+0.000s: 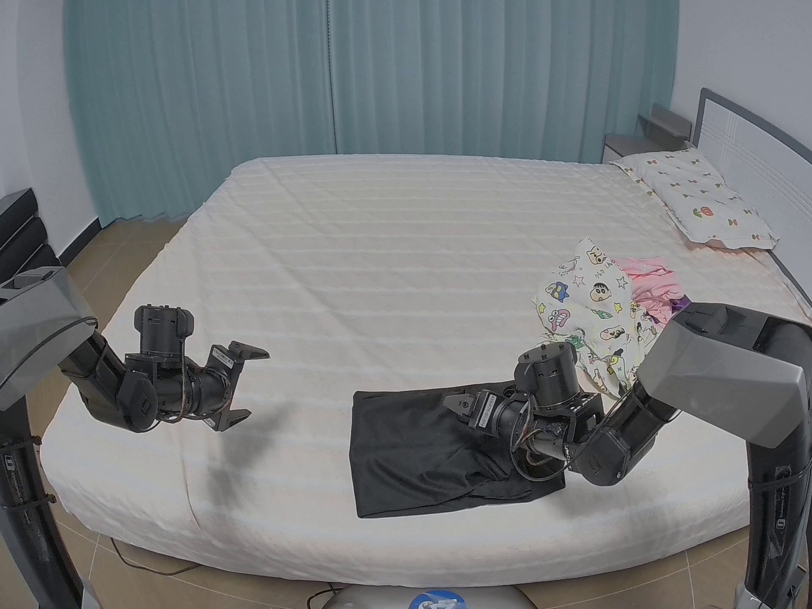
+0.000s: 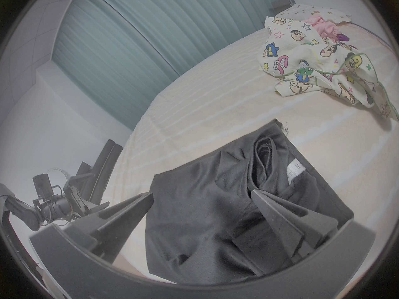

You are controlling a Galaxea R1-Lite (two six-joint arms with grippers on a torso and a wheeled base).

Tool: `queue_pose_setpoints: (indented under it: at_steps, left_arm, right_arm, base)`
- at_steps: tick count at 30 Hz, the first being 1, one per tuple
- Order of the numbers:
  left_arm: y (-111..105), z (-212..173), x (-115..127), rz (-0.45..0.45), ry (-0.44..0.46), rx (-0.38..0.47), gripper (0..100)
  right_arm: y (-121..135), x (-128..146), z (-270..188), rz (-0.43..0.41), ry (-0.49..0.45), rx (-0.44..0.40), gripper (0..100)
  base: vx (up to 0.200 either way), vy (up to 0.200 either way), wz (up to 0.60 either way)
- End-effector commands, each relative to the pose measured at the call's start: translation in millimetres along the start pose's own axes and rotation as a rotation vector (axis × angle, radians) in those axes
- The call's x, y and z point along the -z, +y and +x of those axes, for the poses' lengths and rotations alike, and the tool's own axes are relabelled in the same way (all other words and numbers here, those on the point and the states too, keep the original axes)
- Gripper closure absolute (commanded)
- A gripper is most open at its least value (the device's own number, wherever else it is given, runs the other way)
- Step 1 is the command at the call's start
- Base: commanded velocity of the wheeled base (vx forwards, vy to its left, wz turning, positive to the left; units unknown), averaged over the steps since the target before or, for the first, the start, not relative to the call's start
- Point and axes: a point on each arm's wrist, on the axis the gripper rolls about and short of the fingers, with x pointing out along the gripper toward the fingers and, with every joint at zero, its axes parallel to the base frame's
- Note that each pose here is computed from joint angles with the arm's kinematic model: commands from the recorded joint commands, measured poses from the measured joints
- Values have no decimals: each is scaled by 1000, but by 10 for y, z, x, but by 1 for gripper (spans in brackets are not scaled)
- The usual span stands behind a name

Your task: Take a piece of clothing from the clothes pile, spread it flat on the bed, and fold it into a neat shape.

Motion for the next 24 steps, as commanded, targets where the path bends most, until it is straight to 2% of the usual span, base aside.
queue_pose_setpoints:
  at_steps: [1,12,16,17,24]
  left_arm:
    - [25,23,4,-3,3,-8,0]
    - [41,42,3,-2,5,-12,0]
    - [37,42,1,-4,3,-11,0]
    - [37,42,1,-2,4,-11,0]
    - [41,42,3,-4,5,-12,0]
  right_arm:
    - [-50,9,2,2,6,14,0]
    - [-111,25,219,4,0,23,0]
    - [-133,34,298,-19,32,54,0]
    - [-135,37,308,-19,35,56,100]
    - [-133,-75,260,-6,13,58,100]
  base:
    - [0,0,0]
    - [0,0,0]
    - [0,0,0]
    - [0,0,0]
    - [0,0,0]
